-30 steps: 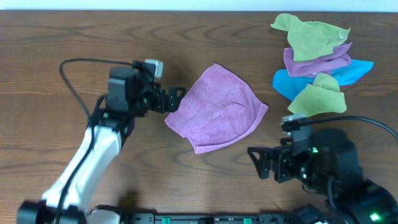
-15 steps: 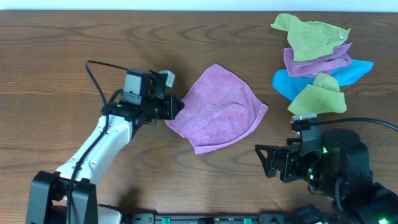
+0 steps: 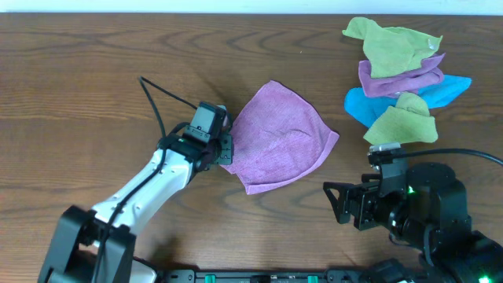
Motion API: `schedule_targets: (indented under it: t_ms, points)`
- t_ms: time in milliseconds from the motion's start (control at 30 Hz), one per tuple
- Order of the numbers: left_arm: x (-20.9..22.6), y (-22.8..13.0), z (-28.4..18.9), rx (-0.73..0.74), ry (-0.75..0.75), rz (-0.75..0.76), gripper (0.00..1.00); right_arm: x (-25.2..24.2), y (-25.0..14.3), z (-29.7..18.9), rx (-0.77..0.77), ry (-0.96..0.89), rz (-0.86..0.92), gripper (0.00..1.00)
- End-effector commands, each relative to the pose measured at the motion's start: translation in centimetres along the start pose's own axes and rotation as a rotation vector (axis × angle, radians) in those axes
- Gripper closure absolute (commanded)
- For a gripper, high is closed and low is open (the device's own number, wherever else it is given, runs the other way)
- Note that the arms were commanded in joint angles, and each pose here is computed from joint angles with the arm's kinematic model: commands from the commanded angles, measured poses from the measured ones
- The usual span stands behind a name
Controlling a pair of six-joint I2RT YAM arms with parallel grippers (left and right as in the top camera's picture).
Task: Fold the cloth
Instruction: 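Move both grippers to opposite edges of the purple cloth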
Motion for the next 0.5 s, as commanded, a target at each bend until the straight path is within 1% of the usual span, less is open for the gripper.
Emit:
schedule_targets:
  t_ms: [0, 100, 467]
  points:
    - [0.7, 0.1, 1.3, 0.009, 0.090, -0.036, 0.94, 0.2, 0.2, -0.4, -0.014, 0.009, -0.021, 0.13]
    - [0.9, -0.3, 2.4, 0.040, 0.100, -0.037, 0.94, 0.2, 0.2, -0.4, -0.014, 0.008, -0.024, 0.13]
    - [1.1, -0.6, 4.9, 0.065, 0.108, -0.037, 0.94, 0.1, 0.2, -0.4, -0.009, 0.002, -0.023, 0.13]
Point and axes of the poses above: each gripper's point midway between its finger pads, its own z axis out along the fingers, its own x axis along the line the jaws close on, y = z × x, the point moved 9 cm from there along -z, back along the fingers, and after that the axes turned 10 degrees about z, right-handed, at the moved point
